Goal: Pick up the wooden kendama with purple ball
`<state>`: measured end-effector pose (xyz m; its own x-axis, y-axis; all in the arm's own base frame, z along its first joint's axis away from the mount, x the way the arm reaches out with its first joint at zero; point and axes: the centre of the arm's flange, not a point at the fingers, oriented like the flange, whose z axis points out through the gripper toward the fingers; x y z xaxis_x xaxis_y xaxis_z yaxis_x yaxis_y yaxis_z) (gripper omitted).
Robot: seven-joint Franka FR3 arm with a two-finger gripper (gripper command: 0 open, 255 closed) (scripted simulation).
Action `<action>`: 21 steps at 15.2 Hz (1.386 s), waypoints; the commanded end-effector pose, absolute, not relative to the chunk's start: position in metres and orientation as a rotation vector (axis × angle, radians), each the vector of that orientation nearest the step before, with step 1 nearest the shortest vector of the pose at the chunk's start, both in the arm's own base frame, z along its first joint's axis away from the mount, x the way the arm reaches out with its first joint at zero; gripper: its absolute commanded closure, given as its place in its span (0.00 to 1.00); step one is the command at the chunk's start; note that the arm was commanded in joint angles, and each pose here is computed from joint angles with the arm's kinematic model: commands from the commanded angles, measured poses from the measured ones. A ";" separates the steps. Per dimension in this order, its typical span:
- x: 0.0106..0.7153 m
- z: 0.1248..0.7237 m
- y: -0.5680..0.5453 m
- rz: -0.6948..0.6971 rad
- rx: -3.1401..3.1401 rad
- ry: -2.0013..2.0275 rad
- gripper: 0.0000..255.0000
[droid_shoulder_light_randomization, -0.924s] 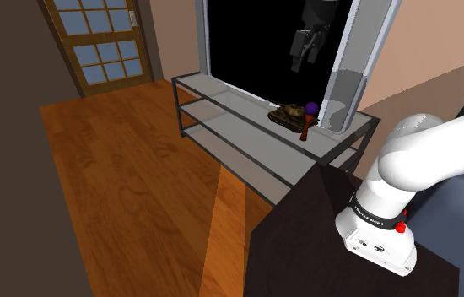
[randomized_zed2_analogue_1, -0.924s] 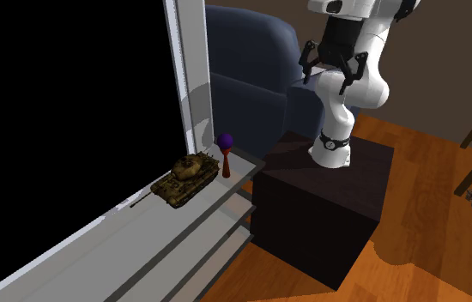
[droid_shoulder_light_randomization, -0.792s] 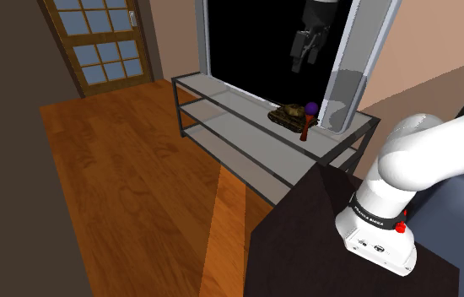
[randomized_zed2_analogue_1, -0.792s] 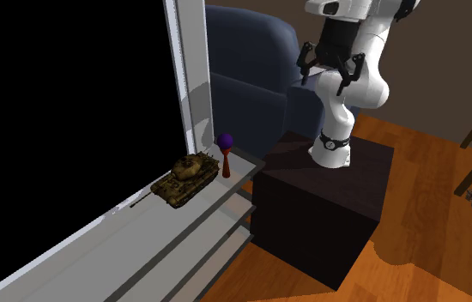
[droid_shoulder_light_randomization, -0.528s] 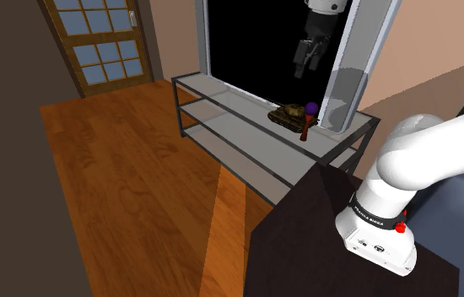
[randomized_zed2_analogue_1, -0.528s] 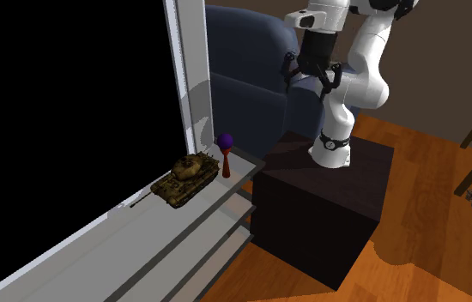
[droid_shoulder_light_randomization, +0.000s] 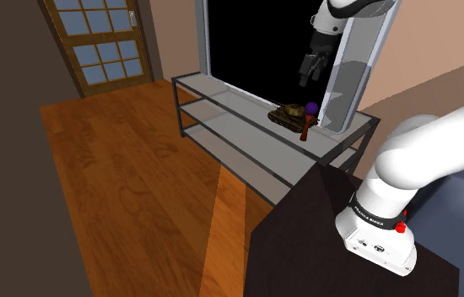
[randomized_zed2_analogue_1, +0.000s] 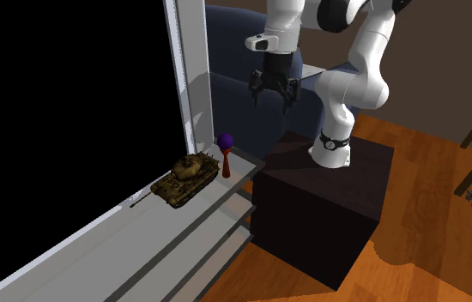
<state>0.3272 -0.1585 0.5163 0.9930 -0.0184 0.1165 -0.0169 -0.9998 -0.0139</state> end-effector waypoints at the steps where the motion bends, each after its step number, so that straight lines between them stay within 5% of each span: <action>1: 0.329 0.500 -0.182 -0.186 -3.110 0.032 0.00; 21: 0.352 0.356 -0.331 -0.197 -3.018 0.068 0.00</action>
